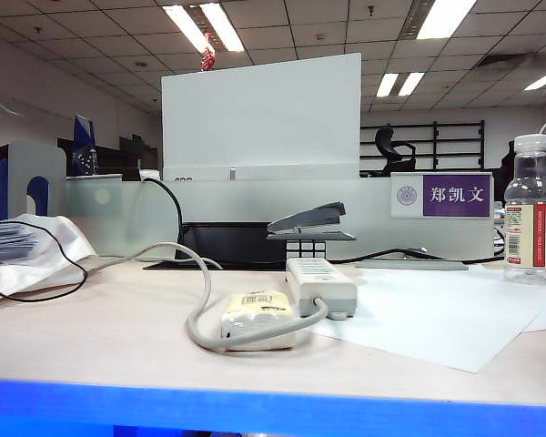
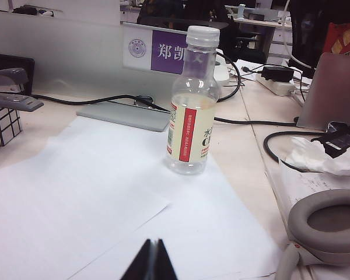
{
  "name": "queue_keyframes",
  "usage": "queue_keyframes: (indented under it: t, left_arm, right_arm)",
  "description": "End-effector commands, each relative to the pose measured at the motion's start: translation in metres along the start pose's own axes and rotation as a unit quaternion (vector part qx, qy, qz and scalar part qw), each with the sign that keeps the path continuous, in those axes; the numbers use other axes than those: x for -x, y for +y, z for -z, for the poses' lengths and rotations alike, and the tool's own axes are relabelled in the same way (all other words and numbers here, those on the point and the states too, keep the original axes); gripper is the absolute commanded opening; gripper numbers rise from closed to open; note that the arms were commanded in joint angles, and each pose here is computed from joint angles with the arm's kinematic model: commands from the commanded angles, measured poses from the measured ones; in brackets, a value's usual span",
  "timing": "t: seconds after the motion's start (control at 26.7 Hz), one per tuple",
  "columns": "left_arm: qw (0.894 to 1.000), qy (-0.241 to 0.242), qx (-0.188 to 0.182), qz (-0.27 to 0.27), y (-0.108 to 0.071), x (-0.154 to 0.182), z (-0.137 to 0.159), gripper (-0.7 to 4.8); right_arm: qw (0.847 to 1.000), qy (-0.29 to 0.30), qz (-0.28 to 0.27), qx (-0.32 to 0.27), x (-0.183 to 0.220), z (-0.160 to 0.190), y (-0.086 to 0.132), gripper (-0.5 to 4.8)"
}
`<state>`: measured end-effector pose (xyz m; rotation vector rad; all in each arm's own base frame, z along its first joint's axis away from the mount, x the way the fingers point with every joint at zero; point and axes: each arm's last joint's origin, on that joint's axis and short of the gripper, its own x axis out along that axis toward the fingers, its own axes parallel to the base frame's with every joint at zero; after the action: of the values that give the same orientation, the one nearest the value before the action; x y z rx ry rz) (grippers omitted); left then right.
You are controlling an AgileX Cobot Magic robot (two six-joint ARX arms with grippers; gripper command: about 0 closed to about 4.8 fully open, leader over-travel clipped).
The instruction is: Press the button on the power strip.
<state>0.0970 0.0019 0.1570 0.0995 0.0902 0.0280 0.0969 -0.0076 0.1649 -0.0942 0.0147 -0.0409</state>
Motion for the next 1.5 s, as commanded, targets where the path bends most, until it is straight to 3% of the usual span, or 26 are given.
queue_keyframes:
  t: [0.04, 1.5]
  left_arm:
    - [1.0, -0.003, 0.001, -0.002, 0.0002, 0.0002, -0.0009, -0.04]
    - [1.0, -0.003, 0.001, -0.003, 0.0003, 0.0002, -0.0009, -0.04]
  right_arm:
    - [1.0, -0.006, 0.017, -0.001, 0.0002, -0.0017, -0.0011, 0.04]
    - [0.999, 0.0, 0.025, -0.025, 0.0002, -0.0005, -0.0015, 0.03]
